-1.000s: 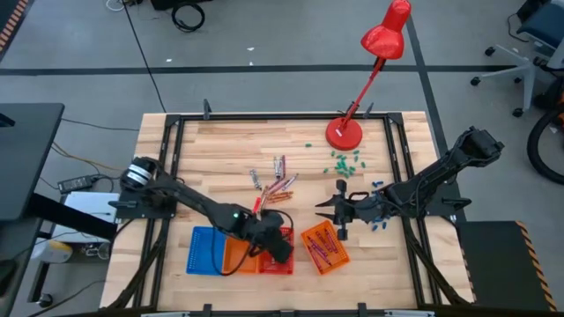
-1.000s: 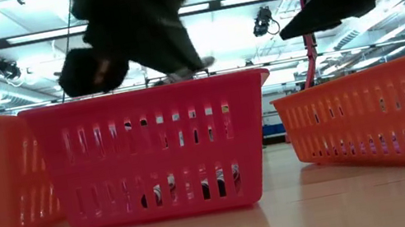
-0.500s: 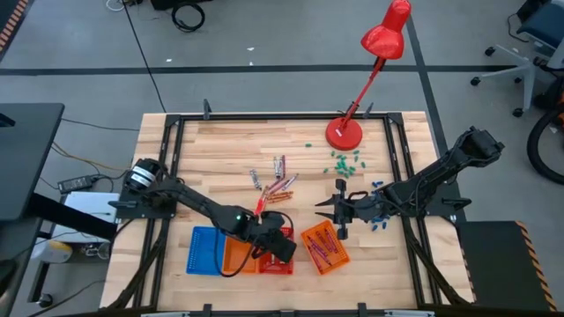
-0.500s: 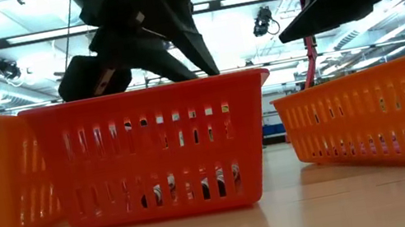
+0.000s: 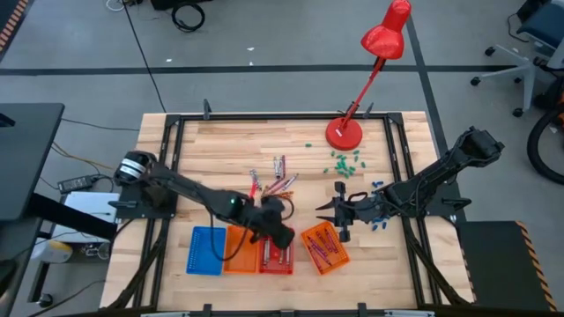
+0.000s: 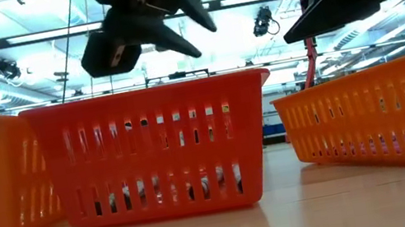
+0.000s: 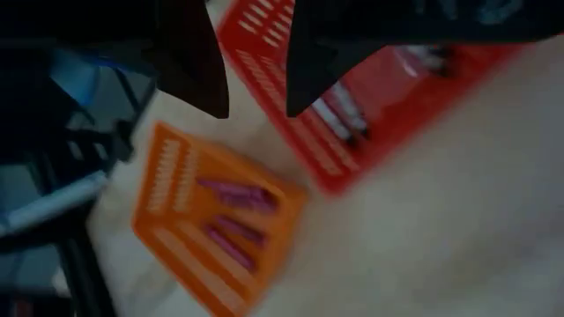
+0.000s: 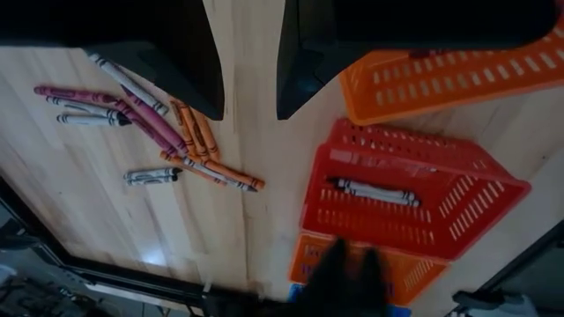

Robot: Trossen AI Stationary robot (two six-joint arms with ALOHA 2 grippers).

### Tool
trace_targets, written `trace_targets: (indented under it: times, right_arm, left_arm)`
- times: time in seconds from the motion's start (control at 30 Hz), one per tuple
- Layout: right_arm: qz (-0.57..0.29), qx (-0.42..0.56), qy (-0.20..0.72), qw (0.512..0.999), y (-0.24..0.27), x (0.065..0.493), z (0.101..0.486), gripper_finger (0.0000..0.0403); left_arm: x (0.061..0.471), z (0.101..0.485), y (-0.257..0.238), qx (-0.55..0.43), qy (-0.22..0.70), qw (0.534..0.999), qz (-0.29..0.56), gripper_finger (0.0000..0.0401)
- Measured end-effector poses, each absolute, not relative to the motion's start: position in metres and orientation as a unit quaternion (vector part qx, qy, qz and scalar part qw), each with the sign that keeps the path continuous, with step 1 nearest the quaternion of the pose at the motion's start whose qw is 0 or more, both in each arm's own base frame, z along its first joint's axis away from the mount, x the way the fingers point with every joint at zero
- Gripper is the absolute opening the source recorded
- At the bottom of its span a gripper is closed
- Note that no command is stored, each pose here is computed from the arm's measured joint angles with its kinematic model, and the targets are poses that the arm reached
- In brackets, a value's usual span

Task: Sort crayons
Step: Put the black crayon into the red bin

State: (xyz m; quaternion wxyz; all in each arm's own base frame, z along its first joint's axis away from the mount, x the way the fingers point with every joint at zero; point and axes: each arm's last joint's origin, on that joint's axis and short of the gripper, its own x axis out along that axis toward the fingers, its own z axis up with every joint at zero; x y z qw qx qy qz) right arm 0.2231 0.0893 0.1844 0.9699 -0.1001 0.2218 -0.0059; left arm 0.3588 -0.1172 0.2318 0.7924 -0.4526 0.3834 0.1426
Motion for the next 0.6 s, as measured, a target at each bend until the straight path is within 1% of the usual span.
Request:
trace_targets:
  times: [0.13,0.33,0.4,0.47,0.6]
  right_arm:
    - [-0.006,-0.103,0.228,0.968,0.089,0.222,0.183,0.0111]
    - [-0.006,-0.105,0.232,0.967,0.089,0.222,0.183,0.0111]
    - [-0.006,-0.106,0.234,0.966,0.089,0.222,0.182,0.0111]
    - [-0.006,-0.107,0.235,0.966,0.089,0.222,0.182,0.0111]
    - [-0.006,-0.108,0.238,0.965,0.089,0.222,0.181,0.0111]
  left_arm:
    - [0.353,0.237,-0.092,-0.421,0.391,0.797,0.187,0.0128]
    - [0.342,0.226,-0.047,-0.334,0.47,0.777,0.254,0.0128]
    - [0.338,0.224,-0.032,-0.284,0.496,0.776,0.266,0.0128]
    - [0.334,0.222,-0.019,-0.215,0.524,0.782,0.262,0.0128]
    - [0.33,0.221,0.001,-0.053,0.573,0.792,0.204,0.0128]
